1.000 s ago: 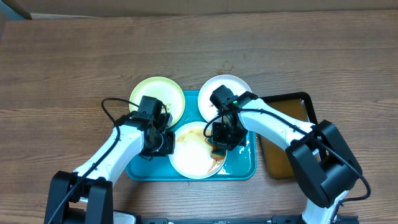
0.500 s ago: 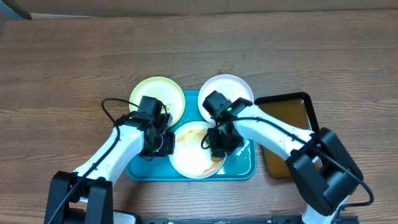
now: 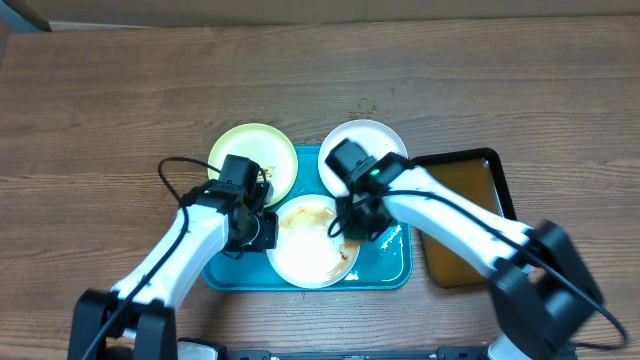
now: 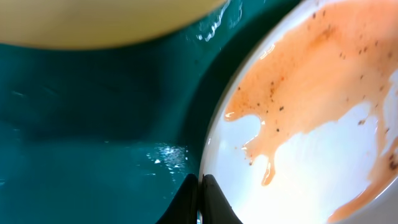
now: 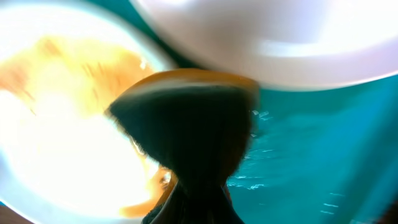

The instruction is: Clean dirty plates on tray and stack at the side

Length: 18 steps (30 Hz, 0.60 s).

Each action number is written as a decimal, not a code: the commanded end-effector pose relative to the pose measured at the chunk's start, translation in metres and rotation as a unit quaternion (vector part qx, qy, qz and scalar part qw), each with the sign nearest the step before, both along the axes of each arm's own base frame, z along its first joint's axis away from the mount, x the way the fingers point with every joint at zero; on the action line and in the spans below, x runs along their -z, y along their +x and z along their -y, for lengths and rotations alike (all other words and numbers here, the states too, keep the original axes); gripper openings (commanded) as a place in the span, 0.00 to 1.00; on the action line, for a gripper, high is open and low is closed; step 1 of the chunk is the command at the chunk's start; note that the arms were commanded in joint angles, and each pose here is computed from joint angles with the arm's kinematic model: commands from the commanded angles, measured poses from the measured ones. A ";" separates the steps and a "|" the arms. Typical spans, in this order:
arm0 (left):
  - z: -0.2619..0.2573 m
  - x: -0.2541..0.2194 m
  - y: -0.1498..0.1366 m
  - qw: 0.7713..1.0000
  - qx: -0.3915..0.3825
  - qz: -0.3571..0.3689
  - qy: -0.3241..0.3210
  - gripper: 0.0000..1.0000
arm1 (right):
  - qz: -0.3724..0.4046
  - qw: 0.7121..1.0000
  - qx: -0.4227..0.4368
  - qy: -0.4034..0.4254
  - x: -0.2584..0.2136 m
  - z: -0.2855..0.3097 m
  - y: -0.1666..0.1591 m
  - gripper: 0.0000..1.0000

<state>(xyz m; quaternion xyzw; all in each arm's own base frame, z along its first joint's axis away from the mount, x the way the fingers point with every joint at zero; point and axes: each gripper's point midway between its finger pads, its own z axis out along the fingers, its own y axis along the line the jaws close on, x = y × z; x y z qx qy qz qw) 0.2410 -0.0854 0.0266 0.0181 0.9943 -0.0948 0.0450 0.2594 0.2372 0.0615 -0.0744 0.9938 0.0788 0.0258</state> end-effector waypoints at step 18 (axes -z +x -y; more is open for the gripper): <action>-0.046 -0.105 0.042 0.974 -0.040 0.187 0.123 0.04 | 0.082 0.977 0.198 -0.020 -0.063 0.176 0.067 0.04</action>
